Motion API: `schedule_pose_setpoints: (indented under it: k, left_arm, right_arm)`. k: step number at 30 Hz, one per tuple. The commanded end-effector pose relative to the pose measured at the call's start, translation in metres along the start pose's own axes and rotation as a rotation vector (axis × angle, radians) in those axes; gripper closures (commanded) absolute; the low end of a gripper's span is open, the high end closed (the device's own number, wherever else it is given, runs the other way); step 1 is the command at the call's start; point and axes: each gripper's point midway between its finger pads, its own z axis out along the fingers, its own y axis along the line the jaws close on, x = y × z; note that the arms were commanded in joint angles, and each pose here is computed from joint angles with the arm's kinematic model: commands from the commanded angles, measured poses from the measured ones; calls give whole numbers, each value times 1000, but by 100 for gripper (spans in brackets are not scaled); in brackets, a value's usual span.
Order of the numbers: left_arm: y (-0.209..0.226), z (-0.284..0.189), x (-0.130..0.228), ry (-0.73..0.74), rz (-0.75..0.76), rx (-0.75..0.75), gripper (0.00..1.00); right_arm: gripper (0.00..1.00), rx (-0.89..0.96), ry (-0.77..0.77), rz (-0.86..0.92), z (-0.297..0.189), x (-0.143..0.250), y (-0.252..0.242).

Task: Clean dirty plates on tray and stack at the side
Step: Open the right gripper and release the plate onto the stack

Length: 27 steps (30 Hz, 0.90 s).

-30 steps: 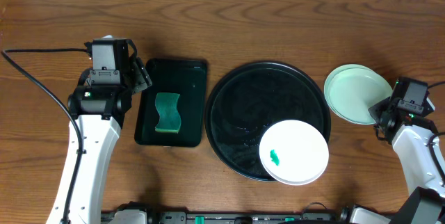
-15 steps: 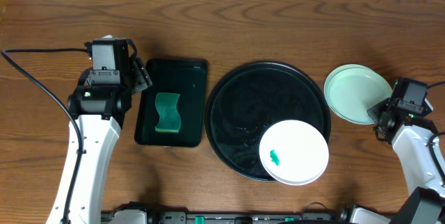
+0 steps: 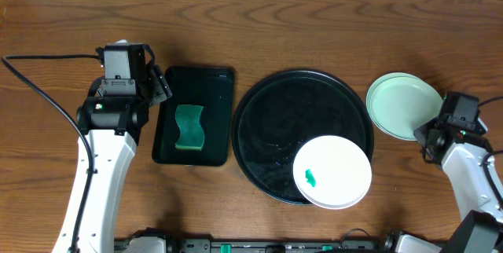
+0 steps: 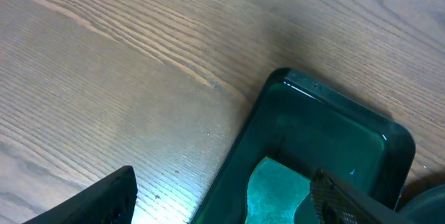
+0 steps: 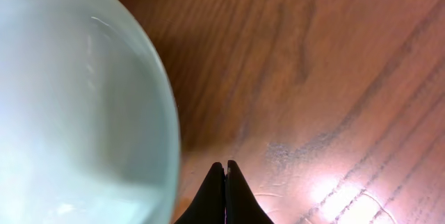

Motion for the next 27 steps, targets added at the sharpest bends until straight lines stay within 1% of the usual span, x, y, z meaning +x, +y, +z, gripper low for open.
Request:
schedule_pose_setpoints:
  k: [1, 6, 9, 12, 14, 21, 27]
  left_arm:
    - [3, -3, -7, -20, -4, -16, 20]
    - [3, -3, -7, -20, -4, -16, 20]
    - [3, -3, -7, -20, -4, -16, 20]
    - [3, -3, -7, -21, -4, -15, 20]
    - [3, -3, -7, -21, -4, -15, 20]
    - [3, -3, -7, -20, -4, -16, 20]
    - [3, -3, -7, -21, -4, -15, 20]
  right_arm:
    - [99, 5, -34, 9, 4, 0, -5]
    - [99, -22, -52, 28, 9, 0, -2]
    - [99, -108, -40, 33, 10, 2, 14]
    - [99, -229, -26, -44, 8, 4, 36]
    - [99, -272, -21, -75, 6, 6, 43]
    - [97, -263, -9, -77, 7, 9, 41]
    - [95, -221, 48, -97, 9, 23, 30]
